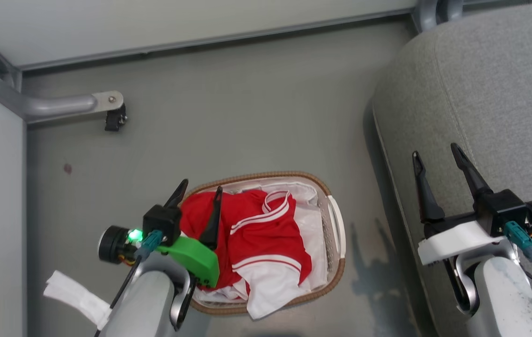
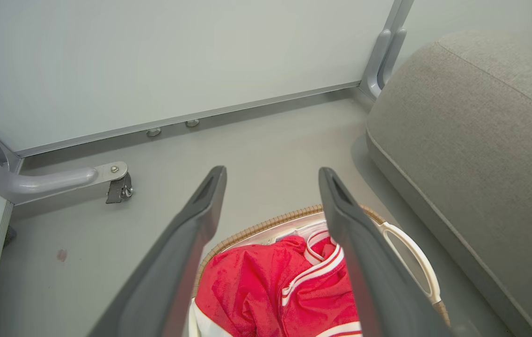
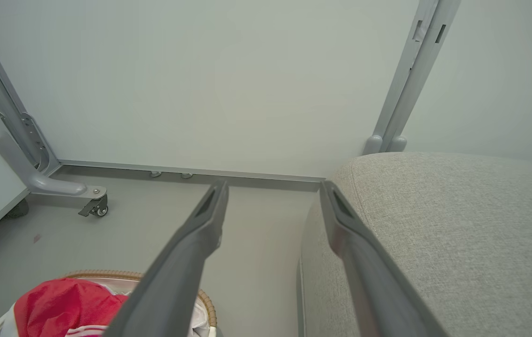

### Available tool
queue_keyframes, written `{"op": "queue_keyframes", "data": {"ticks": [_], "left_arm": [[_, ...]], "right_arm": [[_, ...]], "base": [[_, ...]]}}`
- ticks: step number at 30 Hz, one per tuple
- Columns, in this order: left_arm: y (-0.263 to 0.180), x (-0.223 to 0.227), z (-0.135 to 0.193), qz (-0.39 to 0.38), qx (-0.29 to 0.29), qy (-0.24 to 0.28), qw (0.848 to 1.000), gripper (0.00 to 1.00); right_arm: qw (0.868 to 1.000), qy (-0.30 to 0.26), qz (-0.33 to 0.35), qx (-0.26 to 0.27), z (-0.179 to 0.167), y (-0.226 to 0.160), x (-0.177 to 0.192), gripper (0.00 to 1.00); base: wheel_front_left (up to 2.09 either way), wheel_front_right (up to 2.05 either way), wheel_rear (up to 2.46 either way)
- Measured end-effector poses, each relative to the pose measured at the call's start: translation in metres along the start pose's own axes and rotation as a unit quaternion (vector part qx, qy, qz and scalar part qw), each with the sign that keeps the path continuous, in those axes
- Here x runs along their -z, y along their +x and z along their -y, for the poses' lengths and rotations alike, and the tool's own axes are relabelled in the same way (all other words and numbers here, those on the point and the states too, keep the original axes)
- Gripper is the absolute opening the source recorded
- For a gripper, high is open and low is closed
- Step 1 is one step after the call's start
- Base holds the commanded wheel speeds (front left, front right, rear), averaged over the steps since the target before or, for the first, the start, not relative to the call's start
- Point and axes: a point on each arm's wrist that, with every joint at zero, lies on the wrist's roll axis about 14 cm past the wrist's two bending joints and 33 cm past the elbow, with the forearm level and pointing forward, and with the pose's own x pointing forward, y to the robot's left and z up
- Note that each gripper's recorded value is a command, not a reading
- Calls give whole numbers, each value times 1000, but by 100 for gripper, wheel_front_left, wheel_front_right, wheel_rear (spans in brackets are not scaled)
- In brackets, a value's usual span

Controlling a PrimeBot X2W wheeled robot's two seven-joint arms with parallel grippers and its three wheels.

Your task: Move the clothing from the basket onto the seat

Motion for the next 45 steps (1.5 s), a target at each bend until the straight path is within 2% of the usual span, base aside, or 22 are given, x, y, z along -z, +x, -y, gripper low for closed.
{"op": "queue_keyframes", "data": {"ticks": [7,12,21,32,33,34,35,36,37,45], "left_arm": [[51,41,19,-67,73,41,994,100],[79,103,37,-144,133,57,979,100],[84,185,64,-237,206,61,947,100],[86,248,70,-314,227,52,920,100],[85,251,72,-319,230,51,918,83],[83,255,76,-324,233,47,916,47],[82,257,79,-326,237,46,914,40],[81,259,83,-327,244,46,912,14],[80,259,87,-328,248,44,911,1],[69,244,102,-315,261,36,912,0]], "right_arm": [[1000,9,-22,-2,3,26,29,100],[999,18,-26,7,14,48,47,100],[997,23,-57,42,42,46,79,100],[992,19,-104,69,62,26,107,100],[992,18,-106,71,63,25,108,100],[991,16,-109,73,65,23,109,100],[991,15,-111,75,66,22,110,100],[991,14,-112,77,68,21,110,100],[990,14,-113,78,69,20,110,100],[992,15,-106,75,65,19,101,100]], "base": [[0,0,0],[0,0,0],[0,0,0],[0,0,0],[0,0,0],[0,0,0],[0,0,0],[0,0,0],[0,0,0],[0,0,0]]}}
